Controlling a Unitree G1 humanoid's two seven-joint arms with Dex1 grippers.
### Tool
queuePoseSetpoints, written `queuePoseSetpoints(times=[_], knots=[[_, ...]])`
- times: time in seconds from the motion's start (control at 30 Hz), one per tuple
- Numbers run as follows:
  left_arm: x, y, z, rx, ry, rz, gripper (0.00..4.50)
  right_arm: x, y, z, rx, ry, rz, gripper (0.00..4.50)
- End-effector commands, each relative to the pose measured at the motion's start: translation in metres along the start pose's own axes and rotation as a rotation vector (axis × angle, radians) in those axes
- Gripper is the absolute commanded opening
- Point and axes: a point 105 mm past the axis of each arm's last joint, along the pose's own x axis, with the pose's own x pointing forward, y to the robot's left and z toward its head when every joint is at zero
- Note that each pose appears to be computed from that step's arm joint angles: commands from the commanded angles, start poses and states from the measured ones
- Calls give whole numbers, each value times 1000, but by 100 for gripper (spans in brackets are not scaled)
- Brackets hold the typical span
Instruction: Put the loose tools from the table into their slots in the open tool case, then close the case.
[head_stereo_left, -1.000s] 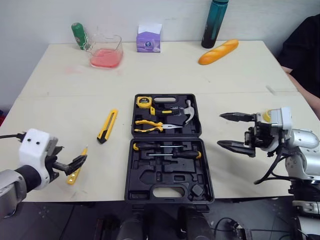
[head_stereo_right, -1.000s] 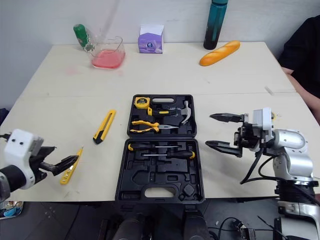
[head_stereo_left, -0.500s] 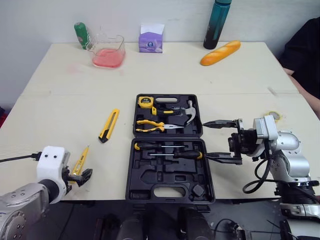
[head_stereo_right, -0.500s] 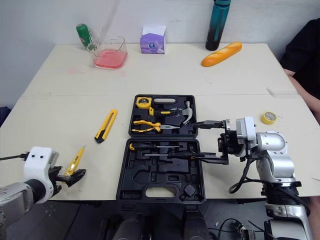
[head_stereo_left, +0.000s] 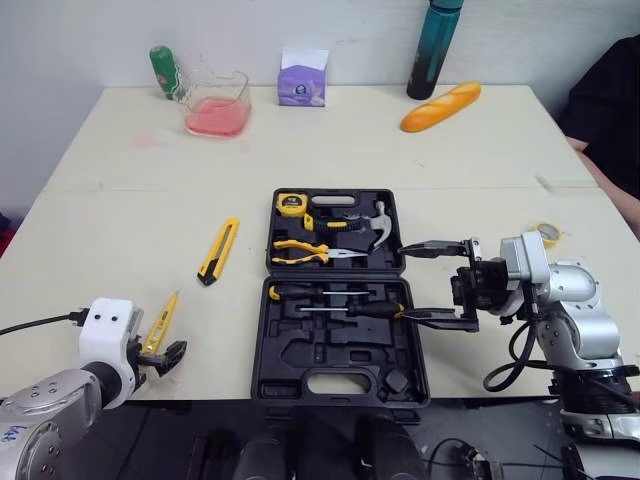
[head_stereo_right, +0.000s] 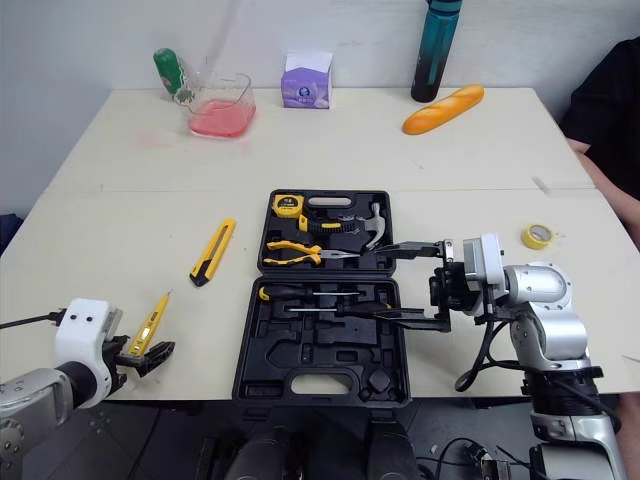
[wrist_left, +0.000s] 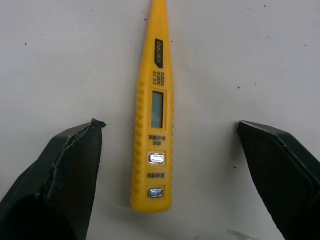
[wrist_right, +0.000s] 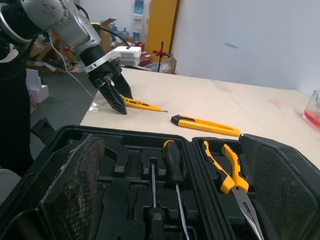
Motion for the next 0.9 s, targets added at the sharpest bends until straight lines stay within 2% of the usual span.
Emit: queuePoseSetpoints(times=[0.03,0.2,0.27,0.4,0.5,0.77,0.87,0.9], knots=[[2,13,-17,-33,65,49,321,1,0,10,-46,-2,2,450],[3,20,-30,-52,99,61,92,-1,0,8,-43,5,-3,450],[3,22,-33,-53,104,67,43,-2,0,7,-43,7,-6,450],[2,23,-38,-66,103,67,43,-5,1,5,-39,14,-14,450],[3,24,-32,-76,52,59,42,-8,3,3,-36,20,-17,450],[-10,42,-1,-37,-154,69,37,-15,4,0,-41,41,-25,450],[-21,39,17,-10,-287,0,5,-19,3,0,-46,51,-40,450],[-27,33,28,52,-342,-63,5,-22,2,0,-47,59,-47,450]])
